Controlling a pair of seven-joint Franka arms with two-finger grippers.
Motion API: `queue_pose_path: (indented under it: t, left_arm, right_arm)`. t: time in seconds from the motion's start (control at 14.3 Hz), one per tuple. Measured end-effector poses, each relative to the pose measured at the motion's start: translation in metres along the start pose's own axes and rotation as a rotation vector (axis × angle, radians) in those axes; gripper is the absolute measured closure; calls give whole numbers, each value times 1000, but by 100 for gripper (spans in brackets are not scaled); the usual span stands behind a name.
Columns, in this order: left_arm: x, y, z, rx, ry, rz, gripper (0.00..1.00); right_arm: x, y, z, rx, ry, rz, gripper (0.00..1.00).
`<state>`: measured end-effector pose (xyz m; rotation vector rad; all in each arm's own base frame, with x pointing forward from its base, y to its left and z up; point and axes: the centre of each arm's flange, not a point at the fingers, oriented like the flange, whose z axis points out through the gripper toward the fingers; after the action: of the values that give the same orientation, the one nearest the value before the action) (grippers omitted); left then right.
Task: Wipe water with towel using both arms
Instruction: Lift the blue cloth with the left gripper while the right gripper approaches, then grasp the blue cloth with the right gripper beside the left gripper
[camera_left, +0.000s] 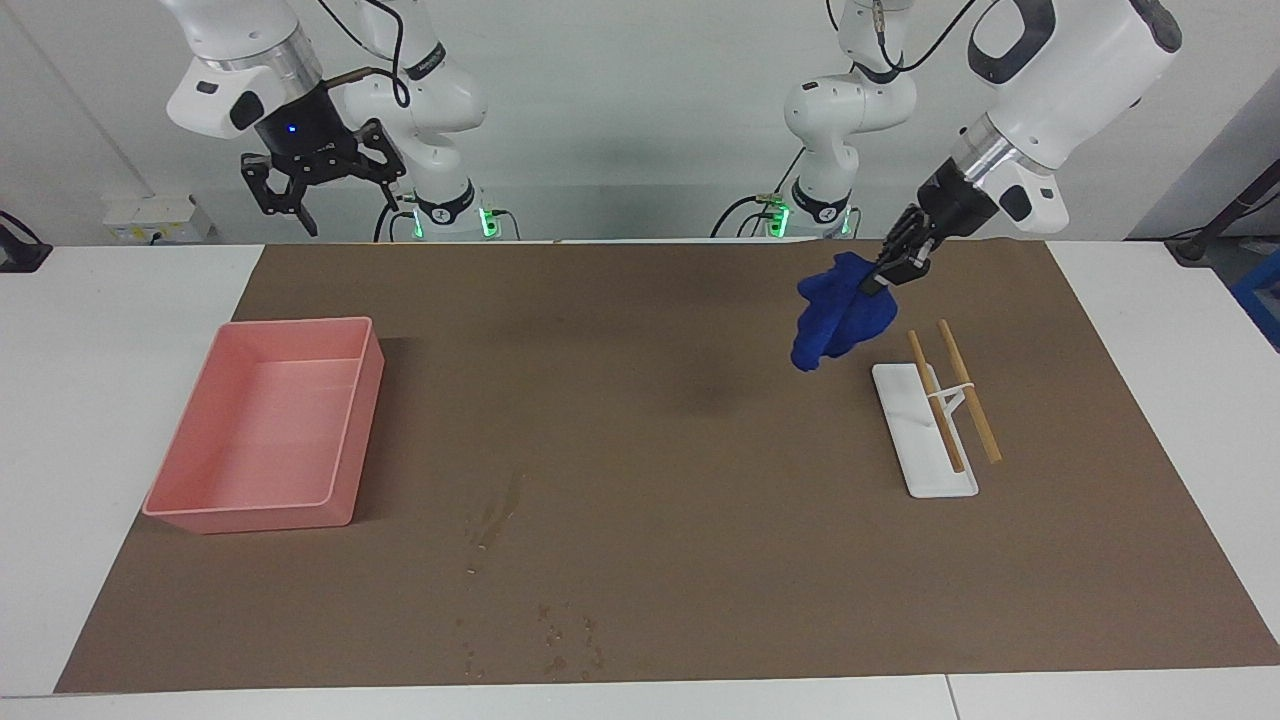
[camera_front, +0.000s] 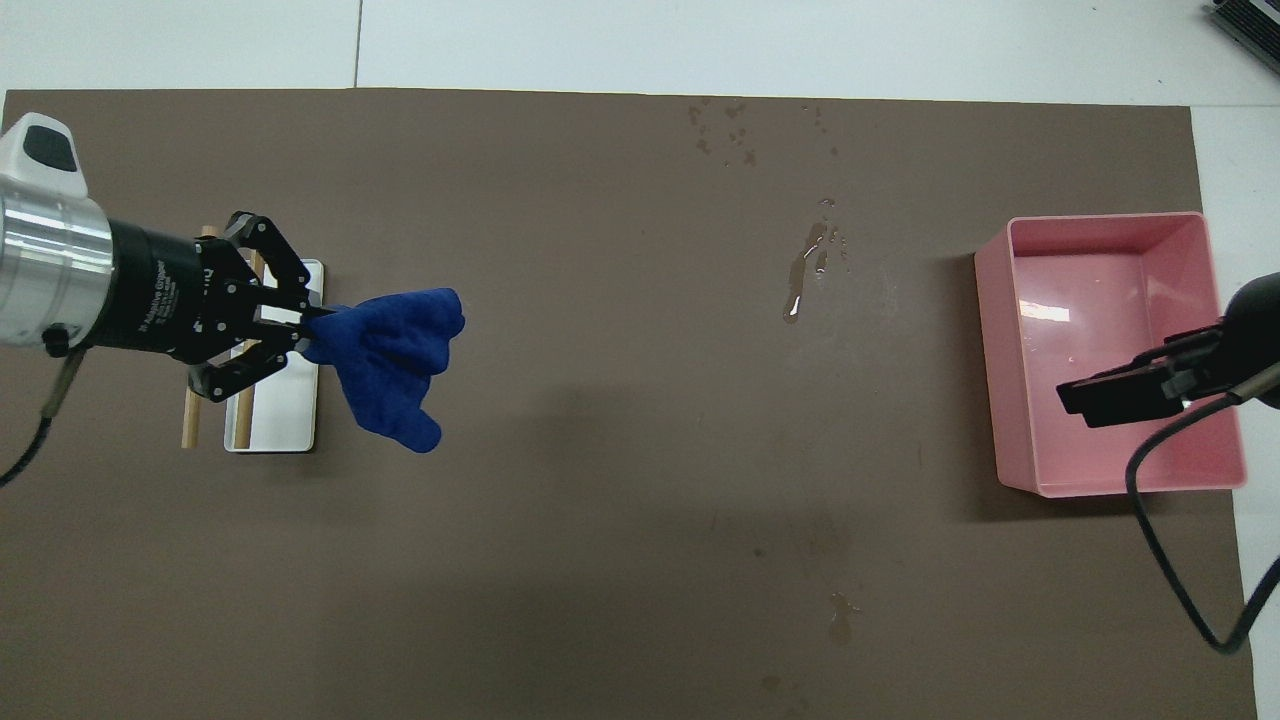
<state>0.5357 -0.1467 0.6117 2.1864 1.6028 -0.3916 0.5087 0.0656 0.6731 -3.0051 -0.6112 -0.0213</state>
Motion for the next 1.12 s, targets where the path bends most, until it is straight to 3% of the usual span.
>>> queue_pose_path:
  t: [0.21,0.42,0.77,1.12]
  left_arm:
    - [-49,8,14,-45,-99,-200,88]
    - [-77,11,22,-59,-166,-294,88]
    - [-127,5,42,-45,-188,-265,88]
    - [-155,-2,55,-10,-251,-251,88]
  right_arm:
    - [19,-51,3,-16,67,-179,0]
    - [29,-111,18,-31,155,-293,0]
    - [36,-182,47,-30,251,-412,0]
    - [40,-235,76,-15,313,-471,0]
